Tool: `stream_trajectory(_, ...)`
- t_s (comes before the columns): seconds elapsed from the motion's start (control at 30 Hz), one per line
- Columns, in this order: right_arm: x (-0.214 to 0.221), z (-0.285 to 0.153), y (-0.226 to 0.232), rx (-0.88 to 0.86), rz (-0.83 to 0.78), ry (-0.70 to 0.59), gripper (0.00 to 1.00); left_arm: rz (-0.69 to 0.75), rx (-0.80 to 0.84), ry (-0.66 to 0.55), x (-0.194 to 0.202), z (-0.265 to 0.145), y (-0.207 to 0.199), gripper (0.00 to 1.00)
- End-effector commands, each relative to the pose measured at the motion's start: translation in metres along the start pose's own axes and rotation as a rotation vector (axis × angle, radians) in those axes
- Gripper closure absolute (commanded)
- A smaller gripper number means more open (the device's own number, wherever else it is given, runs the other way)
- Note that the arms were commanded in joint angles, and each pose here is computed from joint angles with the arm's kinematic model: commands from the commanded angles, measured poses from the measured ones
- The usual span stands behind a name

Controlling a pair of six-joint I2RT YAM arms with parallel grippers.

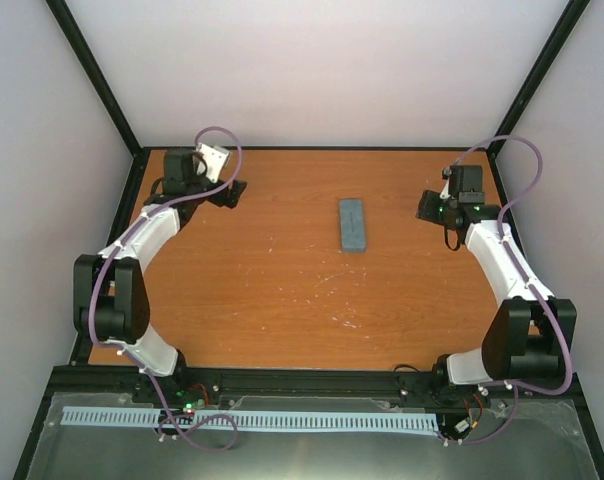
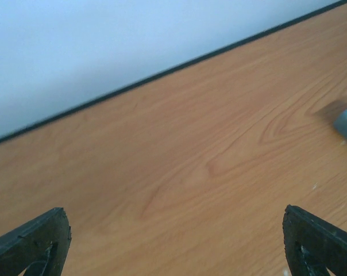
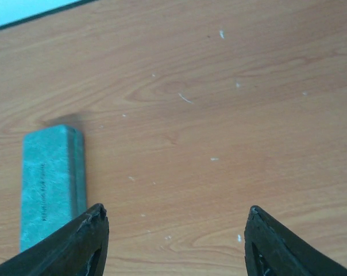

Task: Organize the sunglasses
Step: Reset both arms

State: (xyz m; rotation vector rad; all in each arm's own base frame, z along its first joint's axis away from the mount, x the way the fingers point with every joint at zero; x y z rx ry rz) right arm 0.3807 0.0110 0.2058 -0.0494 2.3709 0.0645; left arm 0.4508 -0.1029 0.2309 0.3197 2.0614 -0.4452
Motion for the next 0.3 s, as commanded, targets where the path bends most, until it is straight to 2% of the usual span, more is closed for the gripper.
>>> stream_trajectory(0.0, 0.0181, -0.0073, -0.0094, 0.072, -0.027, 0.045, 0.36, -0.040, -0.100, -0.001, 0.0072, -0.0143, 0.0200, 0.00)
stream_trajectory(0.27, 0.0145, -0.0122, -0.0046, 0.040, -0.012, -0.008, 0.38, -0.045, -0.113, 0.012, 0.0071, -0.0116, 0.0275, 0.01)
Point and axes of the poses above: each gripper's point midway between its finger pads, its own z axis out along the fingers, its own y axis along the line the jaws close on, x = y × z, the point moved 3 cm from there along -z, back along the fingers, and after that the axes turned 15 degrees about -z, right-handed, at the moved point
